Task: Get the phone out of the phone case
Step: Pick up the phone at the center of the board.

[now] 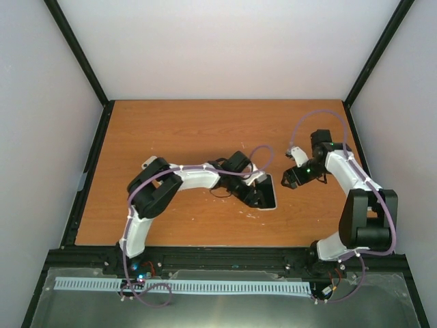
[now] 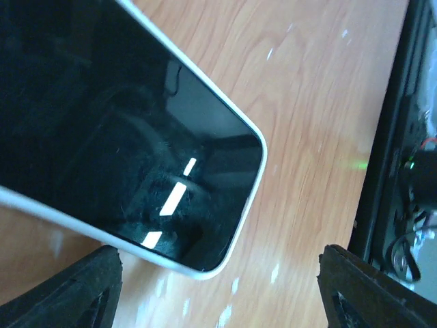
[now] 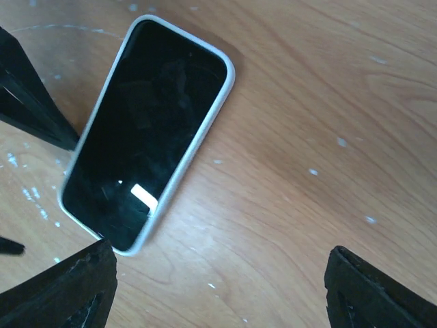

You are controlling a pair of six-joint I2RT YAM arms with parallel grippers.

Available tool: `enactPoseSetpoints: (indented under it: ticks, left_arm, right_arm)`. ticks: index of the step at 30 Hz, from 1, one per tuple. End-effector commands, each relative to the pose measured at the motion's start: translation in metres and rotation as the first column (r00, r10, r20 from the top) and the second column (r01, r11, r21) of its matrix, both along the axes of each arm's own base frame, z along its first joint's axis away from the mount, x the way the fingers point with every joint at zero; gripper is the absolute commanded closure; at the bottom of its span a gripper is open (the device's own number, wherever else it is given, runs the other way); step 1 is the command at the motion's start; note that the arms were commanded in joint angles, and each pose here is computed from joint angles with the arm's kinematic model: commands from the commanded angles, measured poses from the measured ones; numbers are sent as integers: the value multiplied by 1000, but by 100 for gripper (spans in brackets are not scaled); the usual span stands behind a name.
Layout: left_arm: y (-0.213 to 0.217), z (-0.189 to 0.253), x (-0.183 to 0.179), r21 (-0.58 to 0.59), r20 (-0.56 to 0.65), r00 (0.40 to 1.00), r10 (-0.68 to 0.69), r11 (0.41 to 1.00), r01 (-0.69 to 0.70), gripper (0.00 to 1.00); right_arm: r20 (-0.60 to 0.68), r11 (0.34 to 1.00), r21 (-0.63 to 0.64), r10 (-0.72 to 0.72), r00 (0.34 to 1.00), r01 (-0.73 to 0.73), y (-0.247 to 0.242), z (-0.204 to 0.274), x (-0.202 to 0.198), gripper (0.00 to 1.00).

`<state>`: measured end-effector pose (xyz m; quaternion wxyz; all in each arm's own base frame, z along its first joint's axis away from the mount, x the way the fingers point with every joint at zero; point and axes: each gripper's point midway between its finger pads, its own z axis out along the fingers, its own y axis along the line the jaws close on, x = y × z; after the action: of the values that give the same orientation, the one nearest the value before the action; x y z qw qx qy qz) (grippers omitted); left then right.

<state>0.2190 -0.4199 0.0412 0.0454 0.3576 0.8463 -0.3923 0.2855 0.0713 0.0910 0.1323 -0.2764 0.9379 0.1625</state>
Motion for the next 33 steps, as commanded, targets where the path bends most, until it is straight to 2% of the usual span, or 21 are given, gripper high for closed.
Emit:
enactPoseSetpoints:
  ticks: [1,5,9,12,14,17,22,28,33]
  left_arm:
    - [-62,34,25,-227,100,993,-63,970,84,20]
    - [-66,82,40,-303,232,973,2,951,70,19]
    - [-20,97,44,-250,334,933,134,967,-49,16]
    - [23,90,52,-196,317,915,248,961,-193,16]
    - [49,85,60,-169,304,890,341,938,-302,16]
    - [70,85,65,-178,303,856,418,907,-381,16]
    - [70,78,71,-153,286,854,435,900,-408,15]
    - [61,80,75,-174,272,859,433,900,-399,16]
    - [59,84,80,-180,269,852,449,893,-413,16]
  right_arm:
    - [-27,998,3,-65,998,65,-20,2,5,17]
    - [-50,999,19,-42,998,43,-13,0,-7,11]
    - [-54,999,-44,28,998,-30,4,-7,-12,4]
    - [-57,983,-179,42,997,-52,8,-25,-8,2]
    - [-79,973,-222,41,996,-58,12,-35,-6,0]
    - [-119,956,-279,63,991,-94,16,-53,-10,0]
    - [-156,932,-338,86,984,-135,22,-66,-18,0]
    - [-207,936,-312,97,974,-160,29,-73,-27,0]
    - [-229,920,-356,83,970,-163,21,-79,-29,3]
